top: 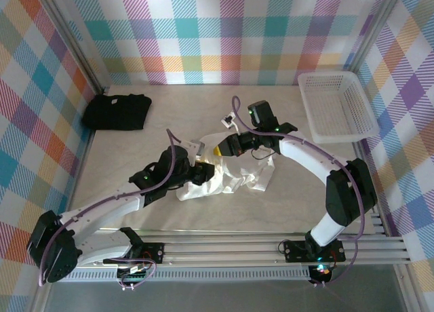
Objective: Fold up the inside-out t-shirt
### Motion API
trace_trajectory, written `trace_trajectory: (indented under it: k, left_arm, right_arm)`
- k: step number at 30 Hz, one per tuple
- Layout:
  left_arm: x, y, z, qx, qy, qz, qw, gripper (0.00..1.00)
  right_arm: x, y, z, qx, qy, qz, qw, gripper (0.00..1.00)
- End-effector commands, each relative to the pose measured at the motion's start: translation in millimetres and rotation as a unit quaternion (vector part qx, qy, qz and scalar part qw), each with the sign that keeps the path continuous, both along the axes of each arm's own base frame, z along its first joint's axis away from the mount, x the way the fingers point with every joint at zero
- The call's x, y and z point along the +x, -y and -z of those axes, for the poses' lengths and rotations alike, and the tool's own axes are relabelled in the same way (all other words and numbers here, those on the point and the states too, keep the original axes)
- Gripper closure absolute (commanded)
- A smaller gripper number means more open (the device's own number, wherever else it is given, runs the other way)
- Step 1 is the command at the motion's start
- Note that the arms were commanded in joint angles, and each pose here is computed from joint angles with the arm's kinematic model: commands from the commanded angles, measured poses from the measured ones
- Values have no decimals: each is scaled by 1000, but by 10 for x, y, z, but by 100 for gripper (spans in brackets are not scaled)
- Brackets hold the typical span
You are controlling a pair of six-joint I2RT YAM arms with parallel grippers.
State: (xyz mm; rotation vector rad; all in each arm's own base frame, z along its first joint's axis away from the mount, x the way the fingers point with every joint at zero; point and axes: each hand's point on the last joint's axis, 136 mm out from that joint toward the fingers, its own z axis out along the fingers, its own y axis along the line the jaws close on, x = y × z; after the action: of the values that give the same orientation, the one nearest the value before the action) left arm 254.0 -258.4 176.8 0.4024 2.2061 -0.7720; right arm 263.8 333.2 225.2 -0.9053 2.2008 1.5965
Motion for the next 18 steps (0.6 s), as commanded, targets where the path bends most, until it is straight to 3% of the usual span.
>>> trace_trajectory:
  k: [1, 3, 6, 9, 11, 13, 18]
  left_arm:
    - [105, 155, -171, -13, 31, 13, 999, 62]
    - [182, 158, -144, -5, 32, 0, 999, 67]
    - [247, 160, -196, -5, 40, -7, 999, 85]
    - [197, 177, -406, -32, 48, 5, 998, 98]
    - [126, 159, -599, -67, 41, 11, 997, 100]
    - [65, 109, -742, -96, 18, 8, 995, 100]
    - [-15, -70, -775, -86, -67, -36, 993, 100]
  right_arm:
    - [-28, -39, -98, 13, 9, -10, 1000, 100]
    - [-33, -34, -91, 11, 11, -10, 1000, 100]
    - [-29, 2, -55, -6, 18, -1, 1000, 100]
    - [190, 202, 158, -105, 57, 78, 990, 95]
    - [412, 469, 297, -195, 107, 156, 962, 89]
    - [467, 594, 283, -233, 160, 187, 941, 84]
    - [197, 454, -49, -168, 283, 171, 929, 68]
